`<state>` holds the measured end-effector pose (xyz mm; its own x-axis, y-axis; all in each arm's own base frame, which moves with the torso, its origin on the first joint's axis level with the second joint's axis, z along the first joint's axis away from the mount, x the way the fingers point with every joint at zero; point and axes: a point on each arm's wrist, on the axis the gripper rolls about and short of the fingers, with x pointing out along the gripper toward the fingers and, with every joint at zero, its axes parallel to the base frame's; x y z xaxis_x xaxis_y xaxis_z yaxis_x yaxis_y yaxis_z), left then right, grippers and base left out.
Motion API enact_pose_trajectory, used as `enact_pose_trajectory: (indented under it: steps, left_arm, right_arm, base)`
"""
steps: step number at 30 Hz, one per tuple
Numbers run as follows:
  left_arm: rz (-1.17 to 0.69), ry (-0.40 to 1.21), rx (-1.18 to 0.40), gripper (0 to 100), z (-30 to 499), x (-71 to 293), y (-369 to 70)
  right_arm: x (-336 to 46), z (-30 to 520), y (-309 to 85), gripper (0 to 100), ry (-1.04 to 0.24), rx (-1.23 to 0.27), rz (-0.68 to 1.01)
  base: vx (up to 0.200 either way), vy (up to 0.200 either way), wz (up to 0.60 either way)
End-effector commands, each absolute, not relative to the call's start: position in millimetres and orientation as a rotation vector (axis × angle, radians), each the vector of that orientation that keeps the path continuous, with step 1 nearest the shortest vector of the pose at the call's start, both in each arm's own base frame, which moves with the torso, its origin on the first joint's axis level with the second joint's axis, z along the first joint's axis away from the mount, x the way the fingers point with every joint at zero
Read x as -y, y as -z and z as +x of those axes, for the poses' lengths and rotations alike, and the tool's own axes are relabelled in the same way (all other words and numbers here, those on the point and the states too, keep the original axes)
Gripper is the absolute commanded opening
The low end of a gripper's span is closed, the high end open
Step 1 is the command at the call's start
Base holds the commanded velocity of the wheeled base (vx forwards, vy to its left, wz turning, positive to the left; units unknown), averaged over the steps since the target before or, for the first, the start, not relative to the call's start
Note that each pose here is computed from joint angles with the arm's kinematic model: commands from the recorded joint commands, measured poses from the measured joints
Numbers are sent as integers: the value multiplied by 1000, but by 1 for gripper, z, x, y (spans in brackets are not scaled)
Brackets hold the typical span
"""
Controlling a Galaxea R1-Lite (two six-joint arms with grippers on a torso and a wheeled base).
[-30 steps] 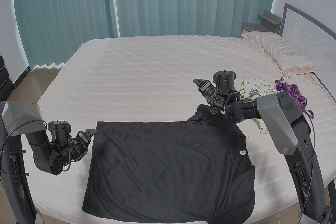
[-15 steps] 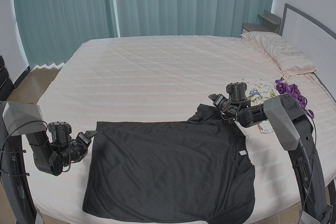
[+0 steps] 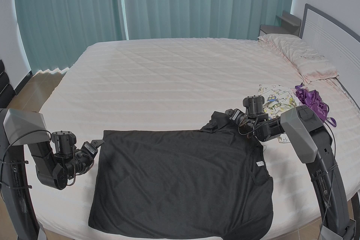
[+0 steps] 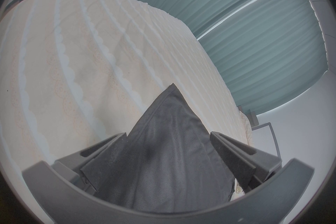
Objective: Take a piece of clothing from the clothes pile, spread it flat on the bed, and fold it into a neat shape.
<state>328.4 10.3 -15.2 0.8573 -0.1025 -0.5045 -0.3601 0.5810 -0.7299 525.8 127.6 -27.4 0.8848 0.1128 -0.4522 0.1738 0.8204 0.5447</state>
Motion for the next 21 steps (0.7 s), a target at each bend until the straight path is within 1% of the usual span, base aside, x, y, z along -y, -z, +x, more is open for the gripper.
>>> enact_pose_trajectory:
  steps: [1, 2, 8, 12, 15, 21]
  left_arm:
    - [-951, -162, -544, 100, 328, -11, 17]
    - [-951, -162, -544, 100, 328, -11, 17]
    - [-951, -162, -543, 100, 329, -11, 17]
    - [-951, -162, -544, 100, 329, -11, 17]
    - [-951, -162, -544, 100, 329, -11, 17]
    - [-951, -164, -544, 100, 329, -11, 17]
  right_arm:
    - [-124, 526, 36, 100, 43, -505, 604]
    - [-122, 526, 40, 0, 47, -512, 591]
    - [-117, 525, 45, 0, 68, -538, 579]
    - [-108, 527, 40, 0, 106, -519, 576]
    - [-101, 527, 28, 0, 130, -501, 581]
    - [-91, 509, 16, 0, 145, -557, 553]
  base:
    - [0, 0, 0]
    - [0, 0, 0]
    - [0, 0, 0]
    - [0, 0, 0]
    - [0, 0, 0]
    - [0, 0, 0]
